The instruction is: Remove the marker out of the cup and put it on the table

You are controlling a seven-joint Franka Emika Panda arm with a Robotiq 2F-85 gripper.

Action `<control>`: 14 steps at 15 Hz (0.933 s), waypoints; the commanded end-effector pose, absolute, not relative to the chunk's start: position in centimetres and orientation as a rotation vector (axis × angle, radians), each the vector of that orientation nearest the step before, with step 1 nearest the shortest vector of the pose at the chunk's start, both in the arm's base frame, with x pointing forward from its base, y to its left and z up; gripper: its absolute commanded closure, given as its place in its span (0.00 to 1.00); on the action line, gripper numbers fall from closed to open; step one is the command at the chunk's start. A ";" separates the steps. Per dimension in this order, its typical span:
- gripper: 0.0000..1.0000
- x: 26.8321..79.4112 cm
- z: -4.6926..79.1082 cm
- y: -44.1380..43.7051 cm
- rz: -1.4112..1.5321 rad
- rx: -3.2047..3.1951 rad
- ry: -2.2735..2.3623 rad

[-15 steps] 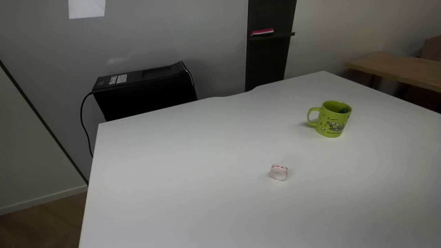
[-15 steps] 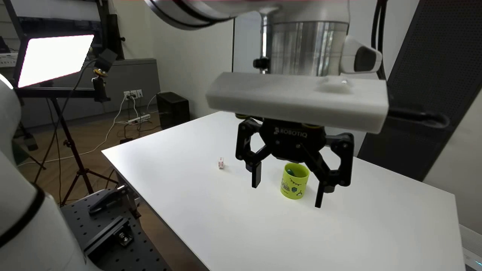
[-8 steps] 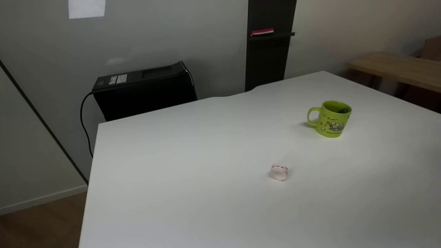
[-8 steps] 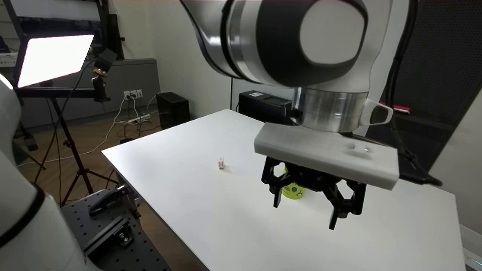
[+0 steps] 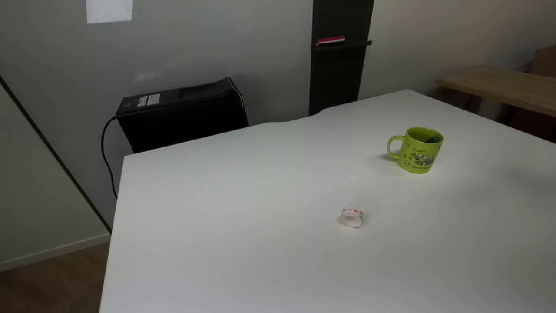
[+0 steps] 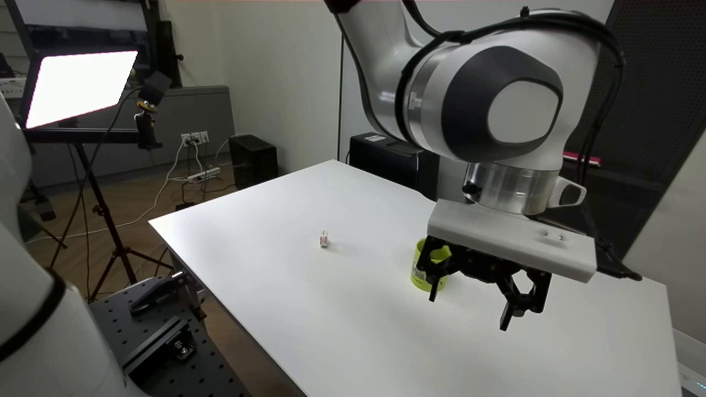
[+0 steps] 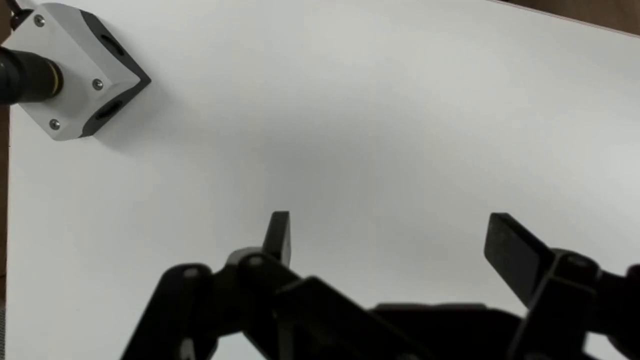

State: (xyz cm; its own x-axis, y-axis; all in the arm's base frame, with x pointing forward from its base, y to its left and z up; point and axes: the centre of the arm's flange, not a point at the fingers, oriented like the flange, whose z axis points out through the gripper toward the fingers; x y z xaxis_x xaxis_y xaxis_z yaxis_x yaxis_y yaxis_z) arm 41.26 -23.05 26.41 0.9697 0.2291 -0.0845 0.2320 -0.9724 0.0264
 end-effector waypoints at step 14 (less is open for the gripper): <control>0.00 45.7 25.5 -21.5 -0.148 3.107 0.403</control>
State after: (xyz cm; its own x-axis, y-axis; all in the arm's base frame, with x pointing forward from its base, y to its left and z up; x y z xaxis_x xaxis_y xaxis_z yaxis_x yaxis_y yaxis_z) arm 45.75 -21.50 25.48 0.9626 0.2541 -0.0944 0.2546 -0.9670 -0.0068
